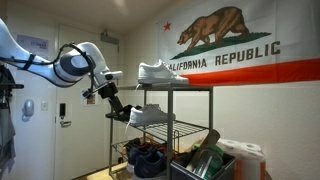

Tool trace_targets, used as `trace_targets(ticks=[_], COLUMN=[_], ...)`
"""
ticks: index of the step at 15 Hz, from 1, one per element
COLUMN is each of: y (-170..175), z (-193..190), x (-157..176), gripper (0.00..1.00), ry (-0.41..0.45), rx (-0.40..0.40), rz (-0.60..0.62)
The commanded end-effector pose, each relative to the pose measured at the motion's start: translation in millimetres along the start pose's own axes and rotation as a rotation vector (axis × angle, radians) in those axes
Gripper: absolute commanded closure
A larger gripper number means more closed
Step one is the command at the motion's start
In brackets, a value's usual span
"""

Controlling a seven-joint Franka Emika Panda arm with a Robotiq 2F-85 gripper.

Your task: Move the right and left white shoes to the first shelf respectively

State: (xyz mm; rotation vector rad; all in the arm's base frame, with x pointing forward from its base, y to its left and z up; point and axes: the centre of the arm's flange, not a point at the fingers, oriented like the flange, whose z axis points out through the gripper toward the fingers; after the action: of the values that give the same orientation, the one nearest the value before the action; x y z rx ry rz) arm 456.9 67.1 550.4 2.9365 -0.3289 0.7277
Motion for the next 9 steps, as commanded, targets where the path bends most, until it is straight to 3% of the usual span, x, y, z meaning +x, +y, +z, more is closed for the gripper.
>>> trace_targets(ticks=[1,9], y=[0,-22], z=[19,11], x=[8,39], gripper=[0.0,0.0], ry=[0.105,0.285], rx=[0.05,0.147], rz=[0.095,0.177])
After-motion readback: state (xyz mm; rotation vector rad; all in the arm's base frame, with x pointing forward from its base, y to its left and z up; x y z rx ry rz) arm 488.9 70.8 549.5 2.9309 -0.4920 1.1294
